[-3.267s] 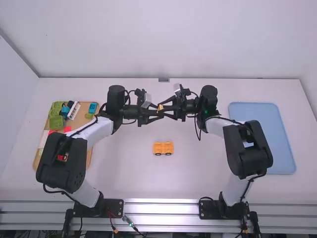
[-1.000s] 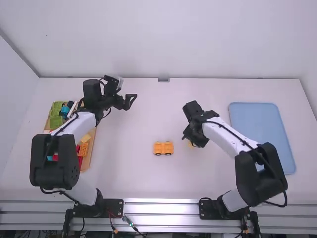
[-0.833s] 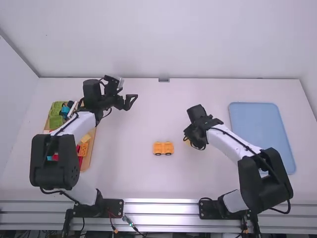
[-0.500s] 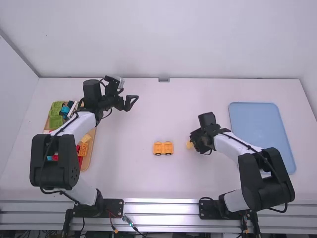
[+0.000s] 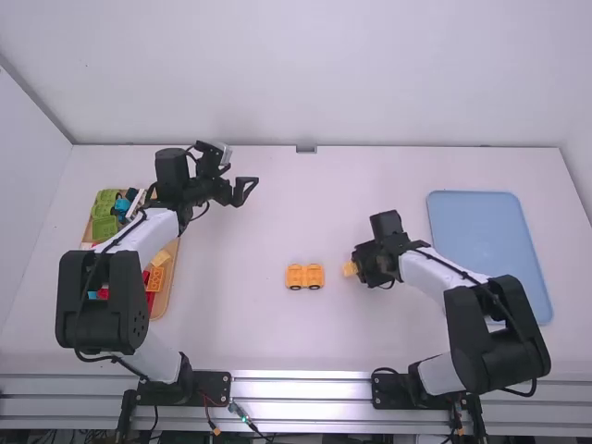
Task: Assemble lego blocks to make yellow taxi
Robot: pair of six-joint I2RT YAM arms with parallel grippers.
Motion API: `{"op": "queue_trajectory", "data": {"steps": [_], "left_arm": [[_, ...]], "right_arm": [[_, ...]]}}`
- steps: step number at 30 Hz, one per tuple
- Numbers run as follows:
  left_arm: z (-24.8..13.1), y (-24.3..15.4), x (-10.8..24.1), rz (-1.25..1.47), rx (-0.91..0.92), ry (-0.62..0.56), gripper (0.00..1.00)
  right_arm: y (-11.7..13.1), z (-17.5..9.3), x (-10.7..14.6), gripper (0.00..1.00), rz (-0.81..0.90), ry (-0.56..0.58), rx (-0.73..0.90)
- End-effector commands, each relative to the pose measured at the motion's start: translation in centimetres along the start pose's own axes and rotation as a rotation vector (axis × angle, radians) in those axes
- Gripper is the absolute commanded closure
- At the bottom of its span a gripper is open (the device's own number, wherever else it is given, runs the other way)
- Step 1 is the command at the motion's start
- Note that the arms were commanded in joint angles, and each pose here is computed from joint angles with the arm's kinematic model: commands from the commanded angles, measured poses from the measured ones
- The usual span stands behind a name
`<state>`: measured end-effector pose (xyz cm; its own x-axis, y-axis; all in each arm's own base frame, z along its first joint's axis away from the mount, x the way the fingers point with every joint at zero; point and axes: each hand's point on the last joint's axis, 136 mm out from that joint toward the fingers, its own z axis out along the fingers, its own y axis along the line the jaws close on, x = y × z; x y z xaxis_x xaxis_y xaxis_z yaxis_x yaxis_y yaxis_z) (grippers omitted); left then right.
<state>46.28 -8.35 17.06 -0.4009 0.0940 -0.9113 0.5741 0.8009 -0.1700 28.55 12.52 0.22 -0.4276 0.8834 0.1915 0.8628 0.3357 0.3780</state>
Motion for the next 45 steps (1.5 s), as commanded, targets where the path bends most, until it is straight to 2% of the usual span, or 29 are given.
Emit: {"op": "queue_trajectory", "data": {"steps": [1, 5, 10, 15, 20, 27, 34, 41, 42, 43, 45], "left_arm": [[0.0, -0.2, -1.1, 0.013, 0.012, -0.019, 0.01], [0.0, -0.2, -1.0, 0.012, 0.012, -0.018, 0.01], [0.2, -0.7, -1.1, 0.016, 0.023, -0.017, 0.01], [0.2, -0.7, -1.1, 0.017, 0.022, -0.017, 0.01], [0.2, -0.7, -1.1, 0.016, 0.022, -0.017, 0.01], [0.2, -0.7, -1.0, 0.015, 0.022, -0.014, 0.01], [0.2, -0.7, -1.0, 0.015, 0.022, -0.014, 0.01], [0.2, -0.7, -1.0, 0.014, 0.023, -0.013, 0.01], [0.2, -0.7, -0.9, 0.013, 0.022, -0.012, 0.01], [0.2, -0.7, -0.9, 0.012, 0.023, -0.011, 0.01], [0.2, -0.7, -0.9, 0.011, 0.023, -0.01, 0.01]], "right_arm": [[0.2, -0.4, -0.2, 1.0, 0.064, -0.005, -0.013], [-0.1, -0.6, -0.9, 1.0, 0.16, -0.008, -0.006], [-2.0, -0.8, -1.5, 1.0, 0.321, -0.018, 0.065], [-1.7, -1.0, -1.6, 1.0, 0.312, -0.035, 0.07], [-1.9, -2.1, -2.4, 1.0, 0.34, -0.114, 0.127], [-0.9, -1.2, -2.2, 1.0, 0.338, -0.104, 0.147], [-2.0, 1.1, -1.3, 1.0, 0.367, -0.024, 0.234], [-2.4, 1.3, -1.0, 1.0, 0.366, -0.019, 0.255], [-2.4, 1.2, -1.1, 0.94, 0.368, -0.022, 0.256], [-2.5, 1.2, -1.3, 0.84, 0.372, -0.023, 0.255], [-2.6, 1.2, -1.1, 0.77, 0.376, -0.015, 0.262]]}}
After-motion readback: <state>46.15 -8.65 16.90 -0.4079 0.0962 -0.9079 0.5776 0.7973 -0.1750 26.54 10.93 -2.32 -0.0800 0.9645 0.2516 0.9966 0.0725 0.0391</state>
